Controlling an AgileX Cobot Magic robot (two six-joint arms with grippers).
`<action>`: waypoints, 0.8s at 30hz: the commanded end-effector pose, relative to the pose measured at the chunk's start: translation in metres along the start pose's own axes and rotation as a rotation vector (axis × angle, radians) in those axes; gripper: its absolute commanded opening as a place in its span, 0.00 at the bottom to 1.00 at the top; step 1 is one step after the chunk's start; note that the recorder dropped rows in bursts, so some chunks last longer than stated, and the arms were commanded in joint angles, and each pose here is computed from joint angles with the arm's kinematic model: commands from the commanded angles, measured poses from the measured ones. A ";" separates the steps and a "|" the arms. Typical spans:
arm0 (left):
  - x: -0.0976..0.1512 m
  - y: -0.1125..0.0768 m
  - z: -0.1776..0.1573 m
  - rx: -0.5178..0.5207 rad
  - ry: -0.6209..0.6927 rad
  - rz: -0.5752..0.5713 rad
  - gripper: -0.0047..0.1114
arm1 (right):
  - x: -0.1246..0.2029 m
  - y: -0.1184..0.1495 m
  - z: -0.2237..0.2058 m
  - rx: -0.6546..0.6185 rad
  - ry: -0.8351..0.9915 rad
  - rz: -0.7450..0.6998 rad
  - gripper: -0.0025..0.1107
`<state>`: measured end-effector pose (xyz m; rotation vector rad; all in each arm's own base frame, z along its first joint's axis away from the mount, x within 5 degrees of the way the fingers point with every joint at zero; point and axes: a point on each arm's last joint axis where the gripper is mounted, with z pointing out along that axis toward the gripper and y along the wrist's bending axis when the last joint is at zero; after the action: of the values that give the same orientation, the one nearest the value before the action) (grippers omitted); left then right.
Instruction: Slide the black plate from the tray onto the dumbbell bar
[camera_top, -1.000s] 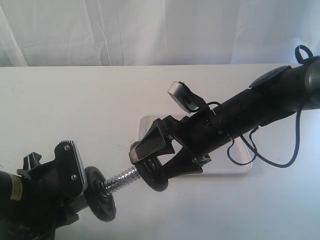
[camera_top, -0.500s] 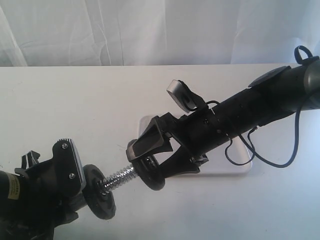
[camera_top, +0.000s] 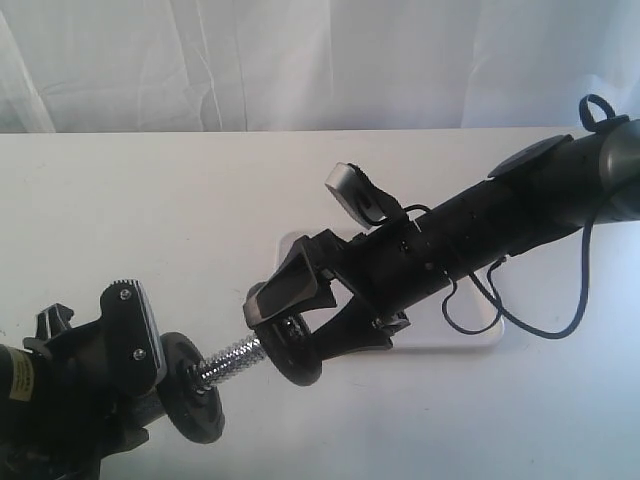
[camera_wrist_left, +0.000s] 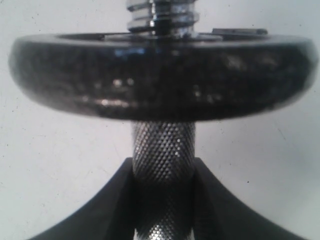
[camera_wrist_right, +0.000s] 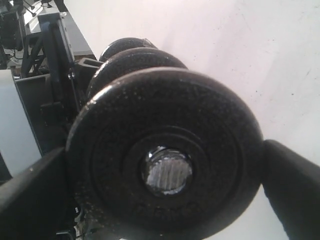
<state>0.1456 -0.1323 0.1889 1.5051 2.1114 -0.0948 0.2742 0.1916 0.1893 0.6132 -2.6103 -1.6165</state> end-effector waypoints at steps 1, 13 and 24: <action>-0.036 0.019 -0.018 -0.185 -0.349 -0.029 0.04 | 0.000 0.013 0.001 -0.087 -0.003 0.007 0.02; -0.041 0.021 -0.020 -0.214 -0.405 -0.045 0.04 | -0.003 0.015 0.001 -0.115 -0.036 0.024 0.02; -0.041 0.021 -0.020 -0.215 -0.409 -0.049 0.04 | -0.005 0.017 0.000 -0.133 -0.056 0.031 0.02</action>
<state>0.1465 -0.1331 0.1900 1.4679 2.1167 -0.1072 0.2756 0.1960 0.1896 0.5639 -2.6054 -1.6594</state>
